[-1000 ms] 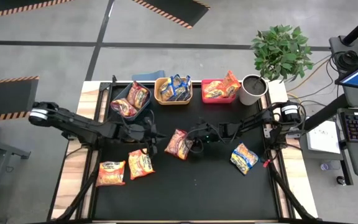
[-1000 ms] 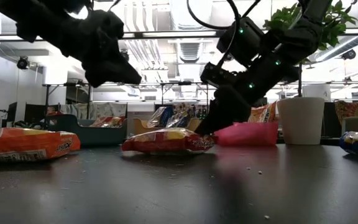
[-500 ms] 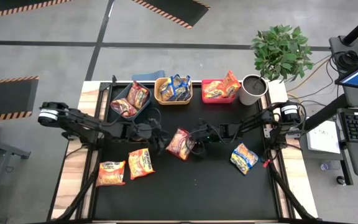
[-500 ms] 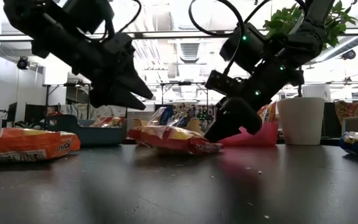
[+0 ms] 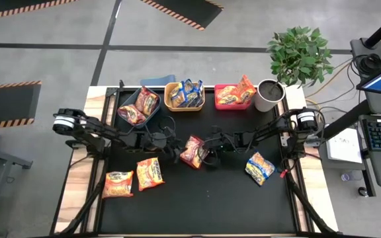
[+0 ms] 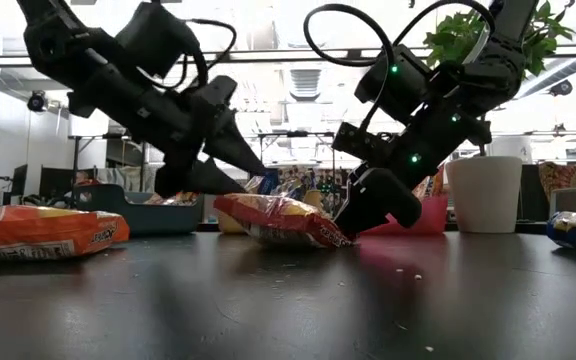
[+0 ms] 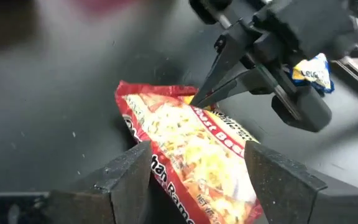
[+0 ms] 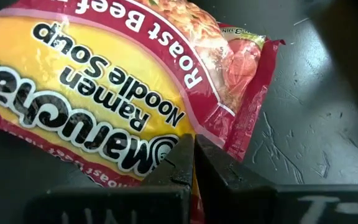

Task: Sort Maruchan noodles
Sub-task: Put the red noodle pack into the blue bin

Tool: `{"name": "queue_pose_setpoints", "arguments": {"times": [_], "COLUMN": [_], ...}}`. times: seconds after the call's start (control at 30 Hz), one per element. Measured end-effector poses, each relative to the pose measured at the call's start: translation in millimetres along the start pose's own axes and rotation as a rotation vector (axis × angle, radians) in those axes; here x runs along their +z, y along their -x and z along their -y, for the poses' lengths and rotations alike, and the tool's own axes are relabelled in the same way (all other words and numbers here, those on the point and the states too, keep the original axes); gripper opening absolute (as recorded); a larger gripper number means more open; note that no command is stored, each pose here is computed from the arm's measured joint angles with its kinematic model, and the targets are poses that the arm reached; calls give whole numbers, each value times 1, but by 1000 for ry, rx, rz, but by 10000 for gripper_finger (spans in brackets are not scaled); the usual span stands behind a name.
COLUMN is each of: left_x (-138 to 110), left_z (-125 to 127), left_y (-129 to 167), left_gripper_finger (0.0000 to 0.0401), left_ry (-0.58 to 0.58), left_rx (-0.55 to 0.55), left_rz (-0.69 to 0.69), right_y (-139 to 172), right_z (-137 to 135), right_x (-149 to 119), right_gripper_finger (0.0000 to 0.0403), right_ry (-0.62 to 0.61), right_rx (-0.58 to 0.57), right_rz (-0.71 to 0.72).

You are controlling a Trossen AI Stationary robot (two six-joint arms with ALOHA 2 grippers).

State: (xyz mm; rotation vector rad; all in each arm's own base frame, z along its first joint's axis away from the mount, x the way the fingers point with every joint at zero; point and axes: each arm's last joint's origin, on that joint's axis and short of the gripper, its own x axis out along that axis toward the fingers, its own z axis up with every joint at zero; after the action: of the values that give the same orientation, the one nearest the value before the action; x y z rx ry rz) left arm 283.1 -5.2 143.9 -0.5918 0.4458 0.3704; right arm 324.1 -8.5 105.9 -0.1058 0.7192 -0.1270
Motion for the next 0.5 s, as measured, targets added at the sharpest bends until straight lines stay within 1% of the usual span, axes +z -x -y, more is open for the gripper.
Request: {"name": "queue_pose_setpoints", "arguments": {"times": [0.23,0.37,0.5], "left_x": [-9,-10,-10], "left_z": [-10,-8,-7], "left_y": [-12,-12,-12], "left_gripper_finger": [240,242,254], "left_ry": [213,272,317], "left_rx": [42,5,-11], "left_rz": [-35,-61,-85], "right_y": [-3,-3,-3], "right_z": [0,0,0], "right_x": [-2,-2,-2], "right_gripper_finger": [9,9,9], "right_ry": [-8,-10,-2], "right_rx": [-3,-3,-9], "right_rz": [-2,-3,-3]}}
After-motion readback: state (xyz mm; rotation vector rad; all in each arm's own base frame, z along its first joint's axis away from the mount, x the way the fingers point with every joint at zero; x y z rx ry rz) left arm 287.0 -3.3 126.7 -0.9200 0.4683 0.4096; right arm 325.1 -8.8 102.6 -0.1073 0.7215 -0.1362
